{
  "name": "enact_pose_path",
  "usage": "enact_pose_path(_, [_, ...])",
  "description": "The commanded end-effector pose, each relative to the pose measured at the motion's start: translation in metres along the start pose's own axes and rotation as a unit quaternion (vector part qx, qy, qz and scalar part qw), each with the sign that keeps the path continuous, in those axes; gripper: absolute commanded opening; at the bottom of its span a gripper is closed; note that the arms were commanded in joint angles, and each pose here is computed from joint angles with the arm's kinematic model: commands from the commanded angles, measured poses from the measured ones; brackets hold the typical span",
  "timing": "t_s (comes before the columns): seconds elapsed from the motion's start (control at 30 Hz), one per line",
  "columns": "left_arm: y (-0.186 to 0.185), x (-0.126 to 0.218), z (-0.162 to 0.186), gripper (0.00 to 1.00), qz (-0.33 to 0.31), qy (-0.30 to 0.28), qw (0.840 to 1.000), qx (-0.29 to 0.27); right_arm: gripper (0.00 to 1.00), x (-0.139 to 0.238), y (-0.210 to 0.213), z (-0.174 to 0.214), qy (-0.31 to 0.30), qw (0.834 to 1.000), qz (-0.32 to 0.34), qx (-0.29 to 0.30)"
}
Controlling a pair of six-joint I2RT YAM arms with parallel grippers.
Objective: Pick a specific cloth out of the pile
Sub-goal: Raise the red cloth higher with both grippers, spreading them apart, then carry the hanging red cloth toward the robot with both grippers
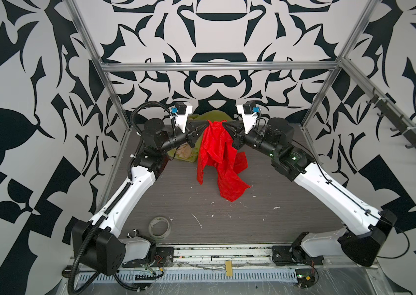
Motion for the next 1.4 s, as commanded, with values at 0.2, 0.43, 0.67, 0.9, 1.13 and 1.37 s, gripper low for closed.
enact_pose_path(0.2, [-0.059, 0.024, -0.069, 0.00, 0.050, -0.066, 0.996, -0.036, 0.00, 0.031, 0.018, -0.077, -0.098, 0.994, 0.000, 0.053])
enact_pose_path(0.43, [-0.088, 0.037, -0.085, 0.00, 0.070, -0.084, 0.993, -0.048, 0.00, 0.037, 0.028, -0.093, -0.119, 0.991, -0.008, 0.063])
enact_pose_path(0.67, [-0.109, 0.048, -0.096, 0.00, 0.085, -0.099, 0.990, -0.048, 0.00, 0.044, 0.038, -0.105, -0.135, 0.988, -0.017, 0.071])
enact_pose_path(0.9, [-0.130, 0.056, -0.109, 0.00, 0.114, -0.106, 0.987, -0.035, 0.00, 0.049, 0.045, -0.112, -0.147, 0.986, -0.024, 0.075])
enact_pose_path(1.13, [-0.143, 0.059, -0.111, 0.00, 0.129, -0.109, 0.985, -0.032, 0.00, 0.051, 0.045, -0.113, -0.152, 0.985, -0.018, 0.074])
enact_pose_path(1.37, [-0.138, 0.057, -0.101, 0.00, 0.120, -0.104, 0.987, -0.024, 0.00, 0.053, 0.050, -0.107, -0.142, 0.987, -0.028, 0.077])
Point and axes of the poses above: each gripper's point midway between its finger pads, its own x axis back along the fingers, its own y axis along the line the jaws close on, z = x × y, the point moved 2 cm from there along x, back along the fingers, and after that the axes turned 5 degrees about x, right-handed, at the moved point
